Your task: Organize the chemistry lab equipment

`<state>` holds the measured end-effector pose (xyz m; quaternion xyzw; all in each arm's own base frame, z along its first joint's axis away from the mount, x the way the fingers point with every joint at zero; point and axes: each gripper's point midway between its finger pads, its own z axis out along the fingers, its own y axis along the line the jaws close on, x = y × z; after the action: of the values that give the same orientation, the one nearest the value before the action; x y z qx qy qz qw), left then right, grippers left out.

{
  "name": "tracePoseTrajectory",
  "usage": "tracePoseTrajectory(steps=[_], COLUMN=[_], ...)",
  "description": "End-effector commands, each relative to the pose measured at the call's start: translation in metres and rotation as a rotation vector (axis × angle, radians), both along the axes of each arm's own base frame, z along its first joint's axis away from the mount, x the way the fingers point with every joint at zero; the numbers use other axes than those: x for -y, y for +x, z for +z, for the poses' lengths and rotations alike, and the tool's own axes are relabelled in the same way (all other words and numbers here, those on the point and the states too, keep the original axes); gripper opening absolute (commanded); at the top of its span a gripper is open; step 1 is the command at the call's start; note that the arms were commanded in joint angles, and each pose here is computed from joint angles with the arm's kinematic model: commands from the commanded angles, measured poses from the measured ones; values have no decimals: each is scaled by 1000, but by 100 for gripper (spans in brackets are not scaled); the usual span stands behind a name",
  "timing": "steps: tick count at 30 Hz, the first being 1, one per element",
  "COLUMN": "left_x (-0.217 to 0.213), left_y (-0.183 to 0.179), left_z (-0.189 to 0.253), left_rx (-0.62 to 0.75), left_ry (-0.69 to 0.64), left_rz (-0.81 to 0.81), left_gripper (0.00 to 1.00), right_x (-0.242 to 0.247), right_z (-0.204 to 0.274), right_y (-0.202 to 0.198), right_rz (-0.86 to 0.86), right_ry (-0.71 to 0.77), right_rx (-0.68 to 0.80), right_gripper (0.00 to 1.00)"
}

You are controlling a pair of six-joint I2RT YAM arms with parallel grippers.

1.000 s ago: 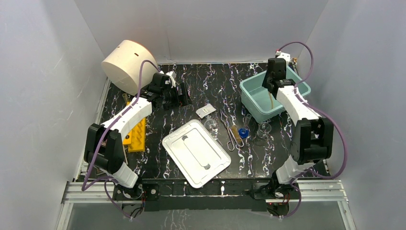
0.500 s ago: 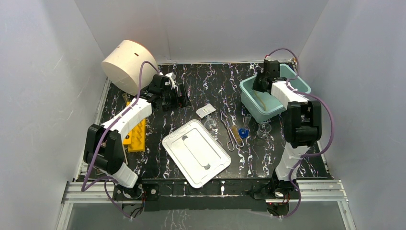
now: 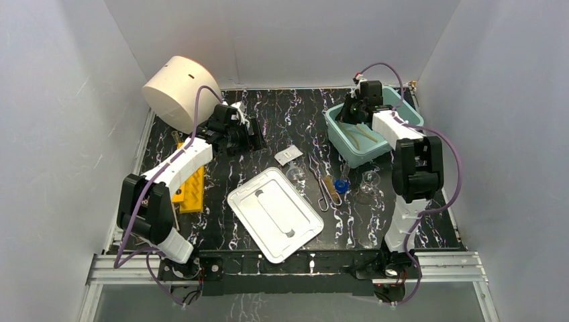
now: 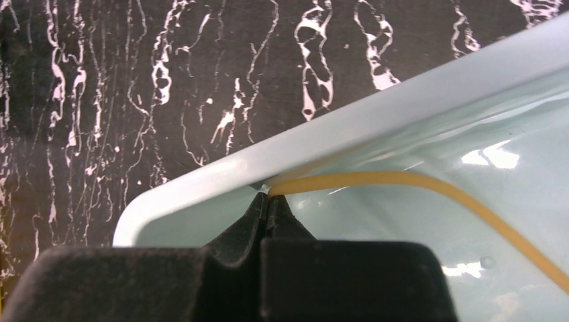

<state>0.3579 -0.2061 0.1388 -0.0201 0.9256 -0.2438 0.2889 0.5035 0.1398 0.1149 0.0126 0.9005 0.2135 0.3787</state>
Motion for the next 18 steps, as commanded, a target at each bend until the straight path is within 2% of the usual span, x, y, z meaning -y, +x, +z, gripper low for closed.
tracePoseTrajectory(steps=[1, 4, 9, 13, 18], left_x=[-3, -3, -2, -2, -2], left_y=[-5, -5, -5, -5, -5], left_z=[13, 14, 13, 13, 14], left_rx=[35, 36, 35, 34, 37], left_ry=[2, 3, 3, 4, 6], left_rz=[-6, -7, -12, -17, -20], left_gripper=[86, 86, 86, 86, 86], right_x=[-22, -18, 10, 21, 9], right_z=[32, 33, 28, 25, 27], right_y=[16, 16, 23, 26, 25], right_rz=[81, 68, -76, -128, -64], right_ry=[49, 33, -67, -98, -58], right_rx=[98, 102, 94, 84, 89], right_gripper=[0, 0, 0, 1, 13])
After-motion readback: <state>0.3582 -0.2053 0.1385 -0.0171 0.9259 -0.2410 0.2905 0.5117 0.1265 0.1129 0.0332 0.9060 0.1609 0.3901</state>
